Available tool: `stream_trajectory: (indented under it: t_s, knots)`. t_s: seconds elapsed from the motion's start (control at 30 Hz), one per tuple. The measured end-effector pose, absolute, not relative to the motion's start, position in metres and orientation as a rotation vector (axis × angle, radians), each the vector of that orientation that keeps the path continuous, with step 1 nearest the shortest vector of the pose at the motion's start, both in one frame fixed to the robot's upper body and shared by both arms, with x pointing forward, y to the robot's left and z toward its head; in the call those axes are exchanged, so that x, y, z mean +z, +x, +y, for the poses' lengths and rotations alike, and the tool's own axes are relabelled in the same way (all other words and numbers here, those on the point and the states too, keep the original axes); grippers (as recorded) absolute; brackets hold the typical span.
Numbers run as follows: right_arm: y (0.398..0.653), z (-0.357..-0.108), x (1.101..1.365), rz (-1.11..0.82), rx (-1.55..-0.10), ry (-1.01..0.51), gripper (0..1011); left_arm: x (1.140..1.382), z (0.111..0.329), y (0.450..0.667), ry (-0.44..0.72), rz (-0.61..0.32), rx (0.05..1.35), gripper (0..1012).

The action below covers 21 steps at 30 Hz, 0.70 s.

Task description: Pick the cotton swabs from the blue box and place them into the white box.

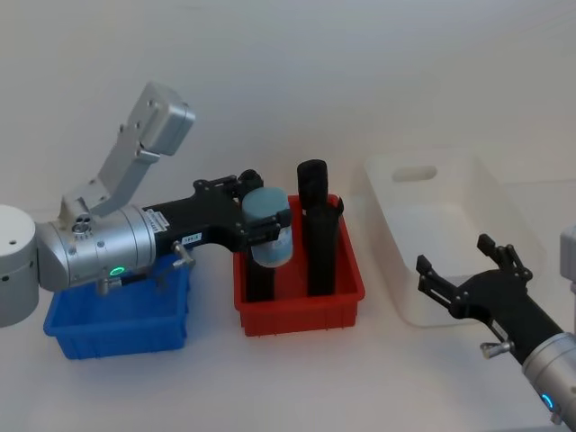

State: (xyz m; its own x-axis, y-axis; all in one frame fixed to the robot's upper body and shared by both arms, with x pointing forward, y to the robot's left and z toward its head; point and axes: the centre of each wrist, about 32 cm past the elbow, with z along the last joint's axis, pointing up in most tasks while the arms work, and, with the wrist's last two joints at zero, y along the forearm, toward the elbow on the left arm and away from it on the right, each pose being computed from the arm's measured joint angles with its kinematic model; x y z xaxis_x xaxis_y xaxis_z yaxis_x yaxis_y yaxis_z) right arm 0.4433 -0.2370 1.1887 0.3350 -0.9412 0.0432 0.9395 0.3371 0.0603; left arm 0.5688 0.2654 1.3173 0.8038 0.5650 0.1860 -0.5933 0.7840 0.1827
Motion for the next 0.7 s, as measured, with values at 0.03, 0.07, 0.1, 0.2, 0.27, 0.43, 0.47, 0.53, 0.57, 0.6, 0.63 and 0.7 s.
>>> stream_trajectory:
  t_s: [0.03,0.07,0.1,0.2,0.27,0.43,0.47,0.53,0.57,0.6,0.63,0.7]
  knots:
    - [0.443,-0.237,1.189,-0.075,-1.225,0.026,1002,1.319,0.264,0.569,0.238,-0.126,0.612,671]
    - [0.443,-0.237,1.189,-0.075,-1.220,0.025,1002,1.320,0.263,0.570,0.239,-0.127,0.605,671]
    - [0.443,-0.237,1.189,-0.077,-1.211,0.023,1001,1.321,0.262,0.570,0.240,-0.128,0.593,671]
    - [0.444,-0.236,1.189,-0.081,-1.196,0.020,1002,1.324,0.260,0.571,0.240,-0.132,0.572,671]
    - [0.444,-0.235,1.190,-0.086,-1.177,0.015,1002,1.326,0.259,0.571,0.241,-0.133,0.563,671]
    - [0.445,-0.233,1.191,-0.102,-1.128,0.001,1001,1.329,0.256,0.572,0.242,-0.137,0.540,671]
    - [0.446,-0.232,1.192,-0.108,-1.108,-0.004,1001,1.329,0.256,0.572,0.242,-0.137,0.537,671]
    - [0.446,-0.231,1.192,-0.114,-1.091,-0.009,1002,1.330,0.256,0.572,0.243,-0.138,0.532,671]
    - [0.447,-0.230,1.193,-0.120,-1.068,-0.015,1002,1.330,0.255,0.572,0.243,-0.139,0.528,671]
    - [0.447,-0.229,1.194,-0.122,-1.058,-0.017,1002,1.330,0.255,0.572,0.243,-0.139,0.526,671]
    - [0.447,-0.229,1.194,-0.125,-1.049,-0.020,1001,1.331,0.255,0.572,0.243,-0.139,0.524,671]
    - [0.448,-0.227,1.195,-0.132,-1.015,-0.028,1001,1.331,0.254,0.573,0.243,-0.140,0.519,671]
